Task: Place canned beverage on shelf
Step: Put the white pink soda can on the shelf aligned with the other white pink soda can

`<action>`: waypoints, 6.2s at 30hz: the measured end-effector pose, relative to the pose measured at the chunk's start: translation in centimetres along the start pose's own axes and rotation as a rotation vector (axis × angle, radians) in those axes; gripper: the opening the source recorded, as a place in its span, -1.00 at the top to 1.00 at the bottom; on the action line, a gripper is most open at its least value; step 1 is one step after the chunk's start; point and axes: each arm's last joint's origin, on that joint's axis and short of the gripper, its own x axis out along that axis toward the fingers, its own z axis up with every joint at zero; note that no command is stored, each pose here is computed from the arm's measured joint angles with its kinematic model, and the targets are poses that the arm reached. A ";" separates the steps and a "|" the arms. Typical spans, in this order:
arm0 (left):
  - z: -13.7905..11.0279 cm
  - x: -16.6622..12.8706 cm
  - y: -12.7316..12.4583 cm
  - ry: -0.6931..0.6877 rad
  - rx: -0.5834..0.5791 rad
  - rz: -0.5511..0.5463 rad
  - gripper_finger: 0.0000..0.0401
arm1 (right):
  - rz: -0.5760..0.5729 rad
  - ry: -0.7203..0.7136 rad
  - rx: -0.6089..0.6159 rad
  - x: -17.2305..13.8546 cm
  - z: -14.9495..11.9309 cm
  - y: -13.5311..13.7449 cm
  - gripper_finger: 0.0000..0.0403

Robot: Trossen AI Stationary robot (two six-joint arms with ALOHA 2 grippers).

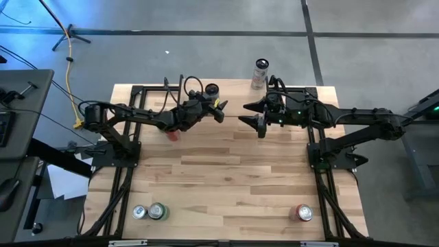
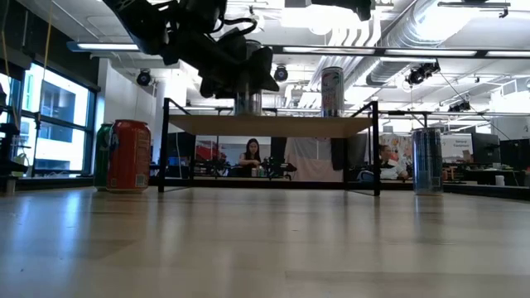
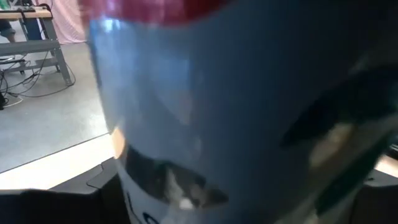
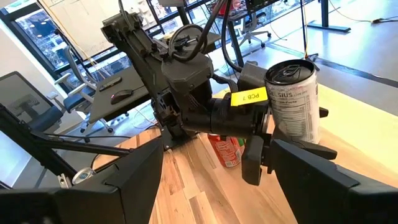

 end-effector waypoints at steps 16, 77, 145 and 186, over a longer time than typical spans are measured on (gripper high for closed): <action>2.9 -3.1 1.6 0.082 0.080 -0.034 -0.78 | 0.000 0.000 -0.004 0.0 0.0 0.0 -0.40; 3.7 1.3 8.9 0.102 0.179 -0.783 -0.76 | -0.016 0.035 0.031 0.0 -0.3 -0.1 -0.40; 3.2 -2.2 2.7 0.085 0.005 -0.059 -0.19 | -0.015 0.036 -0.007 0.0 -0.3 -0.2 -0.40; 1.7 -3.1 2.3 0.223 0.407 -0.094 -0.85 | -0.042 0.024 -0.018 0.0 -0.3 -0.2 -0.40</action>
